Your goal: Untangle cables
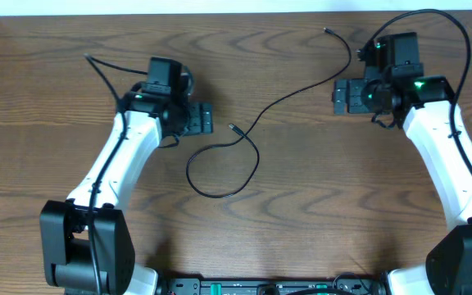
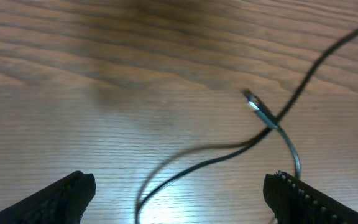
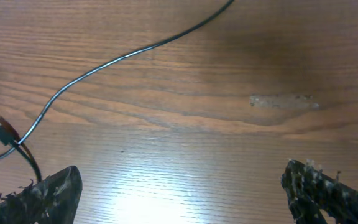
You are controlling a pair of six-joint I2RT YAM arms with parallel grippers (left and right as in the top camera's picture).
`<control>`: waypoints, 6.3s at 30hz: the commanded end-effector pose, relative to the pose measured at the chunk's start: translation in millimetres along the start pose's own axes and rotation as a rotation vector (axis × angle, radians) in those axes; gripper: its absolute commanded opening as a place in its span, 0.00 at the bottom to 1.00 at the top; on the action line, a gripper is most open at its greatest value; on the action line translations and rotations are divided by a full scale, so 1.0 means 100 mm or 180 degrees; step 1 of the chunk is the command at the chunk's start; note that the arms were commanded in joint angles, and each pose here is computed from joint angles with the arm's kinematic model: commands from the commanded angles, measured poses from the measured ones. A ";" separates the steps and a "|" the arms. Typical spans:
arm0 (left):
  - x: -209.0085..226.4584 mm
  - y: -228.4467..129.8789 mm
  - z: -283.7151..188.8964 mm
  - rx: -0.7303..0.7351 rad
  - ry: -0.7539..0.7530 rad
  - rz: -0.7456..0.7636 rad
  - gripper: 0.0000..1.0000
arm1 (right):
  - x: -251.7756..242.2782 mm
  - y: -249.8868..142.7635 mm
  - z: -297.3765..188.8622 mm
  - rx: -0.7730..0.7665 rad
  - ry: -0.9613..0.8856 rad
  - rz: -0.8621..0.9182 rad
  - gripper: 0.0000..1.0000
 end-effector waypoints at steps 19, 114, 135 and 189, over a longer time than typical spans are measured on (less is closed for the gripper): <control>0.29 -0.24 0.19 0.0484 -0.0015 -0.0252 0.92 | 0.61 -0.12 0.59 0.0103 0.0334 -0.0146 0.99; -0.20 -0.51 -0.83 0.0242 -0.0616 -0.0032 0.93 | 0.91 -0.77 1.44 0.1760 0.0187 -0.1303 0.99; -0.19 -0.47 -0.83 0.0168 -0.0610 -0.0013 0.93 | 1.05 -1.03 1.24 0.2209 0.1220 -0.2213 0.99; 0.49 -0.46 -0.95 -0.0099 -0.0400 -0.0830 0.93 | 1.87 -1.78 1.31 0.1679 -0.0220 -0.1921 0.28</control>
Point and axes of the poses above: each gripper's point midway between its finger pads, its own z axis out along the fingers, its own x axis along the line the jaws close on, y = z × x, the point moved 6 cm from there along -z, back along the fingers, and after that the axes turned 14 degrees about z, right-handed, at the moved point
